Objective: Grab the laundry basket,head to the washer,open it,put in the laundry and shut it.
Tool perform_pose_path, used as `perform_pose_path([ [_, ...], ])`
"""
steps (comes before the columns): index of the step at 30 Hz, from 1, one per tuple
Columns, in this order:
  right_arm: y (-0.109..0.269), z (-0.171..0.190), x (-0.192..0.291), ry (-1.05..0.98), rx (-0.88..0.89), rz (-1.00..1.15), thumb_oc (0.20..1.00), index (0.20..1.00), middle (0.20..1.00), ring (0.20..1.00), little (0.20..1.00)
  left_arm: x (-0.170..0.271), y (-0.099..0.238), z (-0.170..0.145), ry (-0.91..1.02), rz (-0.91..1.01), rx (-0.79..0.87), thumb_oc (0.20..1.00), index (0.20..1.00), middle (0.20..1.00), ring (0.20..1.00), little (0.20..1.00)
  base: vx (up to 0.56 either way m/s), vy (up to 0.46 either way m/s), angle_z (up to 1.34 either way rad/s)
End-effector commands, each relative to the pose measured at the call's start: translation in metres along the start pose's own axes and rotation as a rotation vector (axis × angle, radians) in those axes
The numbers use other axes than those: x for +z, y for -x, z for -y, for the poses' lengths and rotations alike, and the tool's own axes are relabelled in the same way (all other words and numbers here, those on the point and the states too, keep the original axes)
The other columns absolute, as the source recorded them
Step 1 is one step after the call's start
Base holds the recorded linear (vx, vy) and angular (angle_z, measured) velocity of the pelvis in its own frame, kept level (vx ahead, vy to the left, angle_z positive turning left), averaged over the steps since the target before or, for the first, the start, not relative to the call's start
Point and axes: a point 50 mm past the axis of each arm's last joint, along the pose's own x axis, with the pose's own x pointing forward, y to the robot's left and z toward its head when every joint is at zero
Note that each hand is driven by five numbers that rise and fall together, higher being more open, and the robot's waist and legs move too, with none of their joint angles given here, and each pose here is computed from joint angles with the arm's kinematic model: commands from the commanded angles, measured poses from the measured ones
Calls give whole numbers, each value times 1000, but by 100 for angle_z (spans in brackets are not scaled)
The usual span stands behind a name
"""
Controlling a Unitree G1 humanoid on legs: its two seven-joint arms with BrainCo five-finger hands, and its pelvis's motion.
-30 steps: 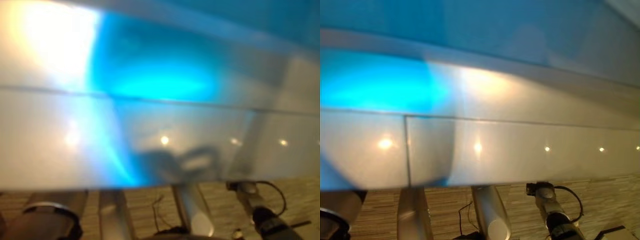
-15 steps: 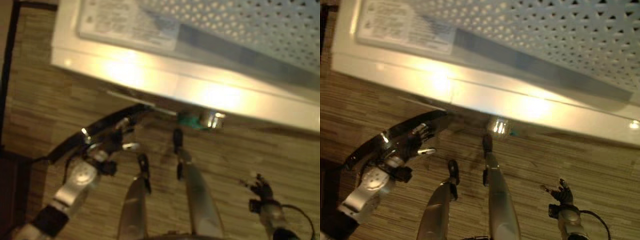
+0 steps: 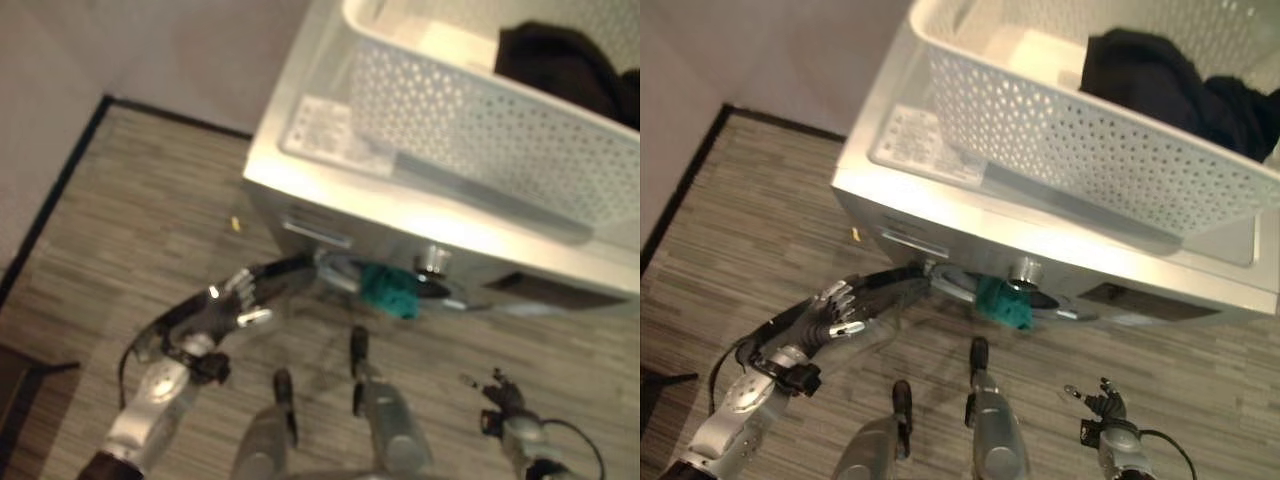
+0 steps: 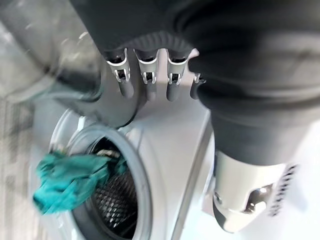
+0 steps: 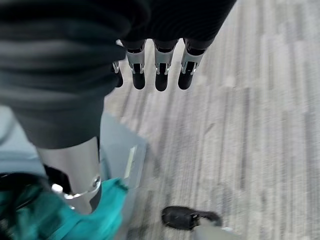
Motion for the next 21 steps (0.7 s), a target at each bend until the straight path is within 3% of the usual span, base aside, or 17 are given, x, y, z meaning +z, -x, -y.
perform_pose_path([
  [1, 3, 14, -18, -34, -50, -78, 1000, 1000, 1000, 1000, 1000, 15, 3, 1, -33, 85, 6, 1000, 1000, 1000, 1000, 1000, 62, 28, -3],
  [11, 13, 13, -49, -64, -54, -202, 1000, 1000, 1000, 1000, 1000, 8, 33, -19, -37, 53, 150, 1000, 1000, 1000, 1000, 1000, -5, 7, -4],
  [21, -4, 11, -5, -85, -96, -100, 1000, 1000, 1000, 1000, 1000, 19, 17, -11, -14, 150, 151, 1000, 1000, 1000, 1000, 1000, -161, -7, 9],
])
